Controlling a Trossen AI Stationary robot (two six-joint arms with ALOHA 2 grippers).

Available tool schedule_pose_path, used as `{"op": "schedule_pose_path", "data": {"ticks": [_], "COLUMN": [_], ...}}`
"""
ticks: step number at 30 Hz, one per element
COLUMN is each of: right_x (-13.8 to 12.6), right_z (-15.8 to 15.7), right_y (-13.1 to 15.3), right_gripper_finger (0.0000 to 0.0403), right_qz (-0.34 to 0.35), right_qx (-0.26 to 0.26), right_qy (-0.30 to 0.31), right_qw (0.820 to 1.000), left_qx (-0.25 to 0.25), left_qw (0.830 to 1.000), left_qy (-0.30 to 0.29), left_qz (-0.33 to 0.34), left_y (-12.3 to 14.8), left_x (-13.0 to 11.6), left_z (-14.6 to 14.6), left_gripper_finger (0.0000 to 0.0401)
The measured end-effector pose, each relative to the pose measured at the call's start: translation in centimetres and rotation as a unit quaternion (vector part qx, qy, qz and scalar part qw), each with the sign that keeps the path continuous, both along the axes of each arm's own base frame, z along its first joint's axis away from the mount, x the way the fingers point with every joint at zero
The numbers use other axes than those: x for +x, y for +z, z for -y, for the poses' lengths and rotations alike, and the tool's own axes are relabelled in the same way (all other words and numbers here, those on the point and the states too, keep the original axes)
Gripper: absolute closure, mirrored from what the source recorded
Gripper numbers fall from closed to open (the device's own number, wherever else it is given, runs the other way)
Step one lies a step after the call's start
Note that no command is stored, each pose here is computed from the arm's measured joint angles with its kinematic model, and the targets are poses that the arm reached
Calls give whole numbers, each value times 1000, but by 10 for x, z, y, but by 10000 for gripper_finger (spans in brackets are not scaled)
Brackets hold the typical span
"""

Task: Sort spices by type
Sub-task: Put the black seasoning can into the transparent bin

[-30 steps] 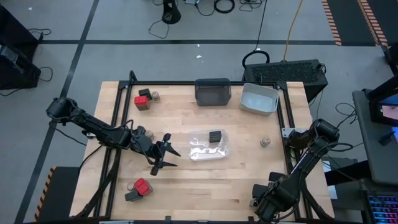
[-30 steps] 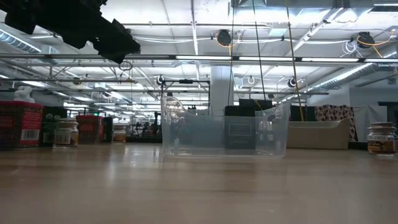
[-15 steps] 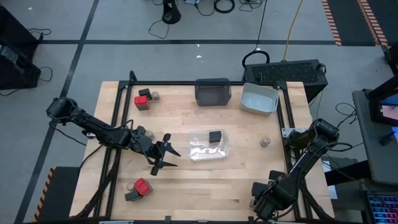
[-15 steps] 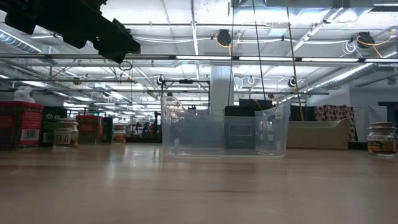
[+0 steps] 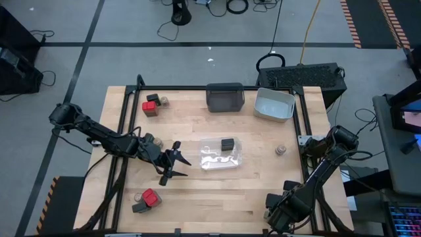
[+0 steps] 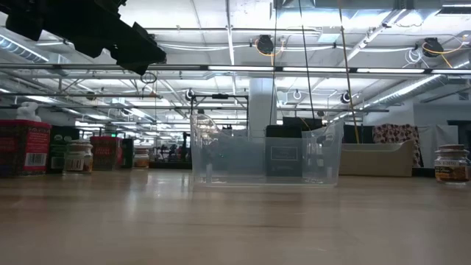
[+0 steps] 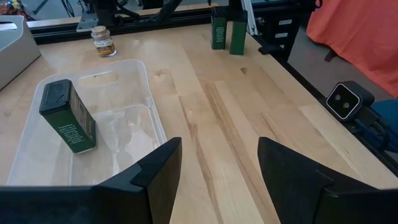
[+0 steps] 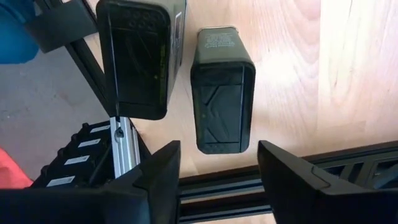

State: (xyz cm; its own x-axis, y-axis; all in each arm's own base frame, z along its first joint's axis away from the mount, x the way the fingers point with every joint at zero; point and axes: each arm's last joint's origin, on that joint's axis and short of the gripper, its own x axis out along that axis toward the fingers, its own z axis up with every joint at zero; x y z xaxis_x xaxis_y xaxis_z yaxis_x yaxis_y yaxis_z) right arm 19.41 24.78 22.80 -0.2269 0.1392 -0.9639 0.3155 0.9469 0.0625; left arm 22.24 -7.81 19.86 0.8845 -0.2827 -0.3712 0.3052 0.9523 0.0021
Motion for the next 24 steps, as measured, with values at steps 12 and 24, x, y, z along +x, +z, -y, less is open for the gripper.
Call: {"op": "schedule_pose_path", "data": {"ticks": [12, 24], "right_x": [1, -2], "right_z": [1, -2], "right_y": [0, 0], "right_gripper_finger": [132, 144], "right_qz": [23, 24], "right_qx": [-17, -16], "right_qy": [2, 11], "right_qw": [1000, 1000], "left_qx": [0, 0], "left_qw": [1000, 1000], "left_qy": [0, 0], "left_qz": [0, 0], "left_y": [0, 0], "left_x": [0, 0], "left_z": [0, 0], "left_gripper_finger": [184, 184]}}
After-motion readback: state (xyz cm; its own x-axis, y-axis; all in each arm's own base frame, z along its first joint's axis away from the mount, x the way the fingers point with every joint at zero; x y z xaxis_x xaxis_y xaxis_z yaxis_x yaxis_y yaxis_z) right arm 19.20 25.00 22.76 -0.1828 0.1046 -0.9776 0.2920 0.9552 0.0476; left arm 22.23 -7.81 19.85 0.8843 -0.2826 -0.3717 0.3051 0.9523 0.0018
